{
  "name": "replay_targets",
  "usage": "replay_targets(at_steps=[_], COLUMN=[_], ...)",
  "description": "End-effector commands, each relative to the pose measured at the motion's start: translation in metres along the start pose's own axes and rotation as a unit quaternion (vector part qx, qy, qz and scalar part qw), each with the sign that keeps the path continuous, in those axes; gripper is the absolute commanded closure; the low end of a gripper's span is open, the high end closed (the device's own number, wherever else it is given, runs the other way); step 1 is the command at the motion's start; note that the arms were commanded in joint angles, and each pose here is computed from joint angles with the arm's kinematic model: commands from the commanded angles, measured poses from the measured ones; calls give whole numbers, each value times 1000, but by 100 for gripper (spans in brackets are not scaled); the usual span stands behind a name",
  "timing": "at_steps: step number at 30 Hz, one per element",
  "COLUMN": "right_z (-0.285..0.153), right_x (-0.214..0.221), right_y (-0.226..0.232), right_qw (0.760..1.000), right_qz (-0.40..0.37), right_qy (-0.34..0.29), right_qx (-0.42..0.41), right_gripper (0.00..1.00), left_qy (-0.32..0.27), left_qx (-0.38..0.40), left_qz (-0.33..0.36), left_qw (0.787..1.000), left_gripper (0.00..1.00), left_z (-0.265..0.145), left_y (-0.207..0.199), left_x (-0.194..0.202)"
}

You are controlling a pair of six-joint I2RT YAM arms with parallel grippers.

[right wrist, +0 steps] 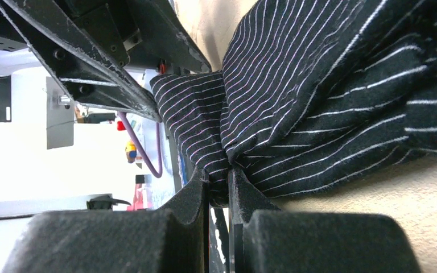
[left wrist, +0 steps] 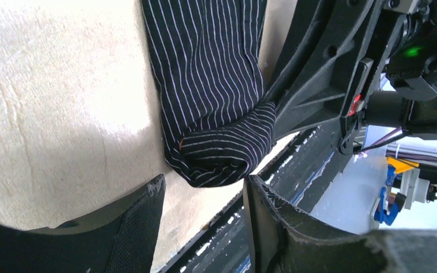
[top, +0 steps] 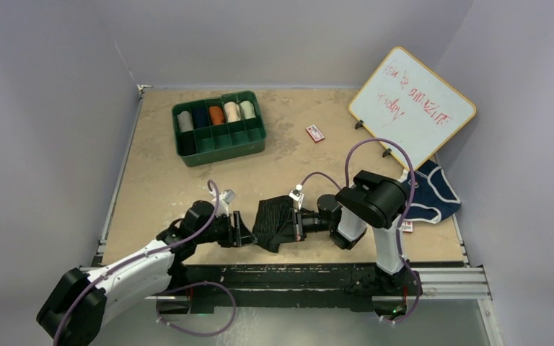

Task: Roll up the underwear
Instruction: Roll the underwear to the center of the board.

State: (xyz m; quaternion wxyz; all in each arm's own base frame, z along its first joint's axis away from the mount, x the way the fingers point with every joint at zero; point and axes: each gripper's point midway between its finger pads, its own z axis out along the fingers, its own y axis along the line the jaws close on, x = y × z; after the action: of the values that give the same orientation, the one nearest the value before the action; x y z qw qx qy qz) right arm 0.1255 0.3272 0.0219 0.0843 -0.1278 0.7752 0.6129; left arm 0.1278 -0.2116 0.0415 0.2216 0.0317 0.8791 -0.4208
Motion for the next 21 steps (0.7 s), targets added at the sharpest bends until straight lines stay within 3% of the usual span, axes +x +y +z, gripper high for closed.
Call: replay_targets(at_steps=[1, 7, 12, 14, 21], right_z=[-5, -5, -6, -6, -8], right_x=[12, 12, 10, 8, 4], right_y=[-17, -16, -13, -9, -7], right_qw=[999, 999, 1000, 1000, 999], right_qz=[24, 24, 14, 4, -23], right_qy=[10, 11, 8, 7, 8], right_qx=[28, 24, 20, 15, 25], right_gripper=[94, 92, 86, 82, 73], left_qy=[-51, -50, -27, -25, -18], left_qx=[15, -14, -70, -85, -99], left_qz=[17, -1, -32, -40, -41], left_qw=[998, 999, 997, 995, 994], left_gripper=[49, 52, 74, 79, 81], left_z=[8, 18, 24, 24, 29], left_y=[-6, 9, 36, 42, 42], left_x=[-24, -23, -10, -7, -11])
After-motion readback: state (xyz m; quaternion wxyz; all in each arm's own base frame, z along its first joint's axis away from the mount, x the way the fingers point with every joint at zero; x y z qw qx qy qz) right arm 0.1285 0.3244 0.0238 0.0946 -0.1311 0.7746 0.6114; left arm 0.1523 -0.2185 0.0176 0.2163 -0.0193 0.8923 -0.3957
